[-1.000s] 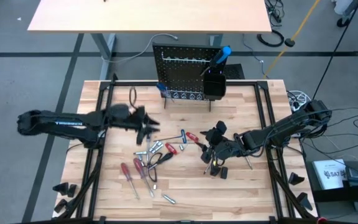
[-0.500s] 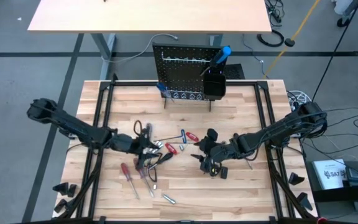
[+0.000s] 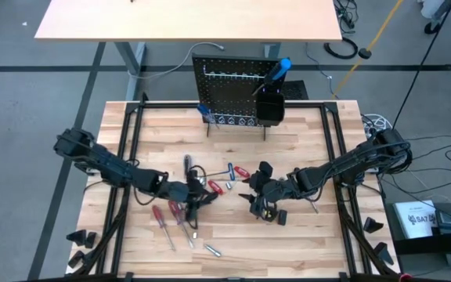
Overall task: Hang tools onto peg board
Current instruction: Hang the black screwdriver onto the peg board
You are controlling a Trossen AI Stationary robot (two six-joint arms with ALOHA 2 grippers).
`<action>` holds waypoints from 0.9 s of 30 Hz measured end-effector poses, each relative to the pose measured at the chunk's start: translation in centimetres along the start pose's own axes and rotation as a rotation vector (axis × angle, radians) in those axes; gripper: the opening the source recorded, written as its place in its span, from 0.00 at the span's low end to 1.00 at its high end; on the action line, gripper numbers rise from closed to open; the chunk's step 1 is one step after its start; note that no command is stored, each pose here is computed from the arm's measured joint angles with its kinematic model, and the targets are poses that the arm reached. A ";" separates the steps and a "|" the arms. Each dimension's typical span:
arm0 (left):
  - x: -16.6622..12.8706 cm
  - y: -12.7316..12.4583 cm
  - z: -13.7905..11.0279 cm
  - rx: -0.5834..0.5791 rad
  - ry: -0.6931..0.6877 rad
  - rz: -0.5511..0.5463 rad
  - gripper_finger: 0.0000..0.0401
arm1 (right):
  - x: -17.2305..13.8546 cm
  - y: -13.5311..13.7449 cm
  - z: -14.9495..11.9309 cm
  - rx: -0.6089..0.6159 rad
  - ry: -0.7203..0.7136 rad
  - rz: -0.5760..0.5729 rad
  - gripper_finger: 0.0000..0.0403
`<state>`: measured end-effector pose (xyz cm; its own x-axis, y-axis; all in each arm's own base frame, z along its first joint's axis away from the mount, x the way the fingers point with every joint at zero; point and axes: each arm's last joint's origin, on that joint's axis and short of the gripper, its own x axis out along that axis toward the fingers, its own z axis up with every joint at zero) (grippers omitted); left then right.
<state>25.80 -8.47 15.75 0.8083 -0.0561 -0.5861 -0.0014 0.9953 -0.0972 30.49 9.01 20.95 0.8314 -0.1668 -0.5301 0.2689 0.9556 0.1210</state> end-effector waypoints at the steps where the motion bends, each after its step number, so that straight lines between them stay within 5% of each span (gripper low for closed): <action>1: 0.1 -0.1 0.3 0.006 0.037 0.012 0.43 | 0.0 0.0 0.0 0.000 0.000 0.000 0.57; 6: 1.0 -0.3 1.3 -0.125 0.181 0.169 0.43 | 0.0 0.0 0.0 -0.003 0.001 0.000 0.57; 18: 3.9 -0.5 0.8 -0.214 0.306 0.175 0.43 | 0.0 0.0 0.0 0.003 0.001 0.000 0.57; 27: 4.9 -0.3 -0.6 -0.186 0.380 0.211 0.54 | 0.0 0.0 0.0 0.003 0.002 0.002 0.57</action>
<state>29.37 -9.13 12.40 0.5065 0.0865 -0.8579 -0.2758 0.9589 -0.0662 30.48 9.04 20.96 0.8311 -0.1644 -0.5312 0.2684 0.9552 0.1244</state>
